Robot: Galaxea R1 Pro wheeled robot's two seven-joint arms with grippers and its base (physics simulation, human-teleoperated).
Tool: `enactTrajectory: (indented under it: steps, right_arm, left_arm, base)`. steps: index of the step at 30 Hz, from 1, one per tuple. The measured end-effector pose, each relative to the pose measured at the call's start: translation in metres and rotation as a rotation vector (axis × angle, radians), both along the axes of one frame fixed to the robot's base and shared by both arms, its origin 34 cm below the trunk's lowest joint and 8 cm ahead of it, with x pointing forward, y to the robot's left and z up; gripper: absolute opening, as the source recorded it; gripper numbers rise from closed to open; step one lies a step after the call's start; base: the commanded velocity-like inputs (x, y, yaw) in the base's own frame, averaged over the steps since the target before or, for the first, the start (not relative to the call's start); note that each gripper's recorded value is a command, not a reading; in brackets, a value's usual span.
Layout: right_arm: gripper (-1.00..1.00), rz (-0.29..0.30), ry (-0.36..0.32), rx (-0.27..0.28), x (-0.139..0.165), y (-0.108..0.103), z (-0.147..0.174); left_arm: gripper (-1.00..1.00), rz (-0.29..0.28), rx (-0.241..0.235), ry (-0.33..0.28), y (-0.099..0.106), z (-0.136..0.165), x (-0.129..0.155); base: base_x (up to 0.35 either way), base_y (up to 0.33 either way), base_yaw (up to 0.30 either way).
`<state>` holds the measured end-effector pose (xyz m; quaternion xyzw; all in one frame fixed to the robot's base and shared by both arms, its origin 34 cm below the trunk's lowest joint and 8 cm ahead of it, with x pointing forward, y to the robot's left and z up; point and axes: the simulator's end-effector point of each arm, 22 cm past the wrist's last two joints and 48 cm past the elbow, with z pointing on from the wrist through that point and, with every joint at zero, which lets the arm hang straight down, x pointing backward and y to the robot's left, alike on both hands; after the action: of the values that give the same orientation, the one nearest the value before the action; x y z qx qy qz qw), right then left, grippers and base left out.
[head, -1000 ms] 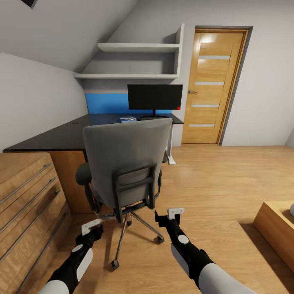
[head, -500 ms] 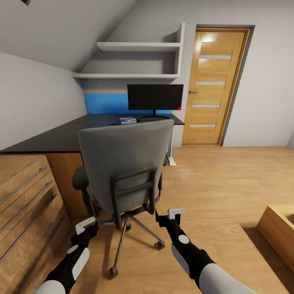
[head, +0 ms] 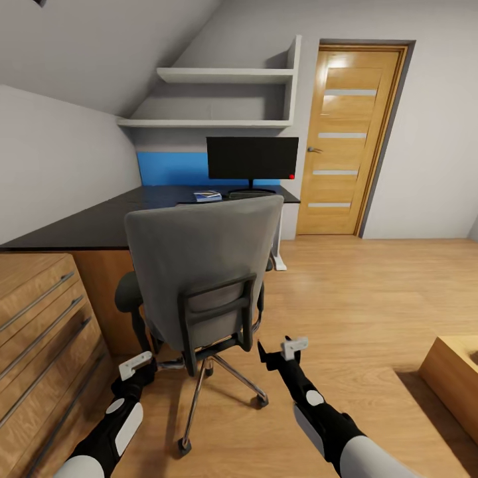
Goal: In the bedroom, organize the workspace by keeping the computer under the desk, ensuring the monitor is on the desk, placing the keyboard on the desk next to the monitor, placing the mouse on the desk next to the keyboard, moving the folder from the swivel chair onto the desk next to the mouse, stacking the notebook on top of the folder with the pen on top of the notebook, and positioning the swivel chair next to the desk.
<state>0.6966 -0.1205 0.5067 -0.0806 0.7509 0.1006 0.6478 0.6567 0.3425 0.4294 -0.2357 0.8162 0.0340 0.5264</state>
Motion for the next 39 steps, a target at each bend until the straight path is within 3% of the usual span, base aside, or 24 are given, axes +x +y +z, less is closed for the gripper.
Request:
enactTrajectory:
  steps: [9,39]
  right_arm:
    - [1.0,0.009,-0.047,0.007,-0.009,-0.0053,0.0018]
    - [1.0,0.007,-0.047,0.007,-0.0096,-0.0065,0.0012]
  left_arm:
    - [1.0,0.005,0.009,-0.001,0.0074,0.0011,-0.0003]
    - [1.0,0.004,0.012,-0.002,0.0092,0.0015,-0.0003]
  base:
    - [0.0,-0.008,0.0]
    - [0.0,-0.071,0.0]
